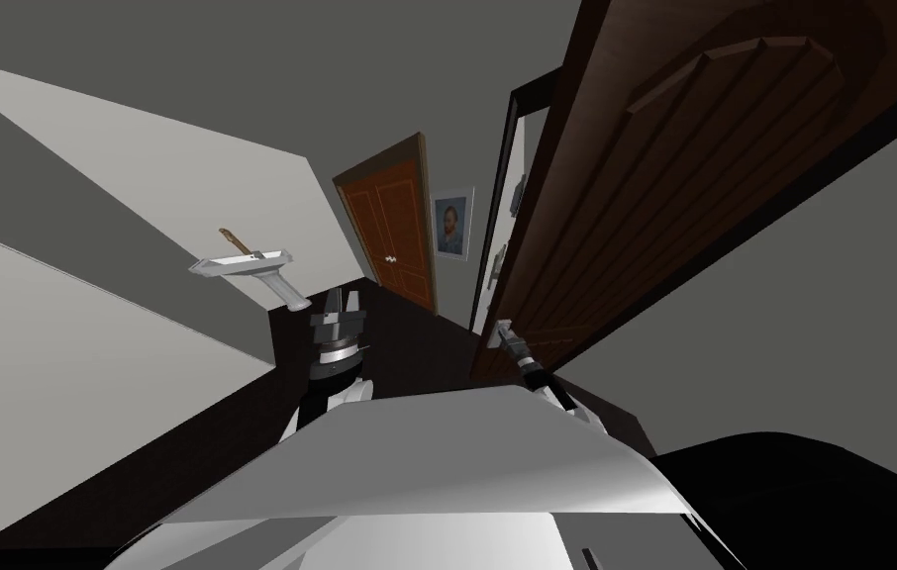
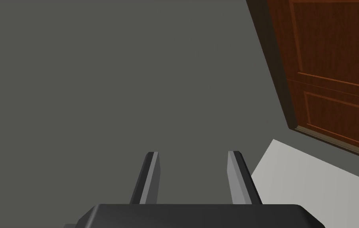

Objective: Pull the door open

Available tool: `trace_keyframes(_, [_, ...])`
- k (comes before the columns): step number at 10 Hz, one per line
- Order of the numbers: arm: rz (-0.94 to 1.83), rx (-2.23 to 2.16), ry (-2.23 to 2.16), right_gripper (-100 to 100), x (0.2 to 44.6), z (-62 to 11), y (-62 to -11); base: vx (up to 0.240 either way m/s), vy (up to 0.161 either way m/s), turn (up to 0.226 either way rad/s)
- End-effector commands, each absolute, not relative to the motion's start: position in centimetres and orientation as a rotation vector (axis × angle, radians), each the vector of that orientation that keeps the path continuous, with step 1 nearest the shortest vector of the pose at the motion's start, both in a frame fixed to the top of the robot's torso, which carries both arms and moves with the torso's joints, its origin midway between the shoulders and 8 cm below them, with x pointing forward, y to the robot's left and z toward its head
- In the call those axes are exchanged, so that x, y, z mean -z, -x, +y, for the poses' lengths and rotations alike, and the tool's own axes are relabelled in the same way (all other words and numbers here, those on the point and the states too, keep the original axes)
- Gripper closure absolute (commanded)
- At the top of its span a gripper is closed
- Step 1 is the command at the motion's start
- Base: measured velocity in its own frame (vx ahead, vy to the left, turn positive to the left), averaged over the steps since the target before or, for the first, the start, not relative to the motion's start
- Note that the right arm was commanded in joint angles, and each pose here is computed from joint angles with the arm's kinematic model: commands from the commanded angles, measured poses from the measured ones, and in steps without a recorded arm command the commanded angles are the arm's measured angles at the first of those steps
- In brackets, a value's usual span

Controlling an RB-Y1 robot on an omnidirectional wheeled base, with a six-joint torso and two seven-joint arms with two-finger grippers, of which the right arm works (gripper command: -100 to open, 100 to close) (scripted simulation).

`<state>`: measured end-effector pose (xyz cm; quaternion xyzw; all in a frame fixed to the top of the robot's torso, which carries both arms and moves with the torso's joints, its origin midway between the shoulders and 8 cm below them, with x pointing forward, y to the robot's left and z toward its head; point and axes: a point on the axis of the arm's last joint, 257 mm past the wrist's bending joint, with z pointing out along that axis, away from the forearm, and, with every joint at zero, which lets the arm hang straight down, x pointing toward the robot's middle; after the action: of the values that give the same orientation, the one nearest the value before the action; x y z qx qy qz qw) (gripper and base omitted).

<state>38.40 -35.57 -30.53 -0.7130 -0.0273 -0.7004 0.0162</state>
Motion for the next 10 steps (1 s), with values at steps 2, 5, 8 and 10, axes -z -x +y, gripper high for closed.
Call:
trace_keyframes(2, [-0.151,2.168,2.179,100,30.1,-33.6,-37.1,0.016,-0.032,0.044])
trace_keyframes(5, [-0.187,2.147,2.153,100,29.9,-32.2,-36.1,-0.033,-0.04,0.048])
trace_keyframes(8, [-0.207,2.127,2.13,100,29.8,-31.2,-35.4,-0.101,-0.083,0.033])
trace_keyframes(10, [-0.213,2.121,2.123,100,29.7,-30.9,-35.1,-0.159,-0.092,0.019])
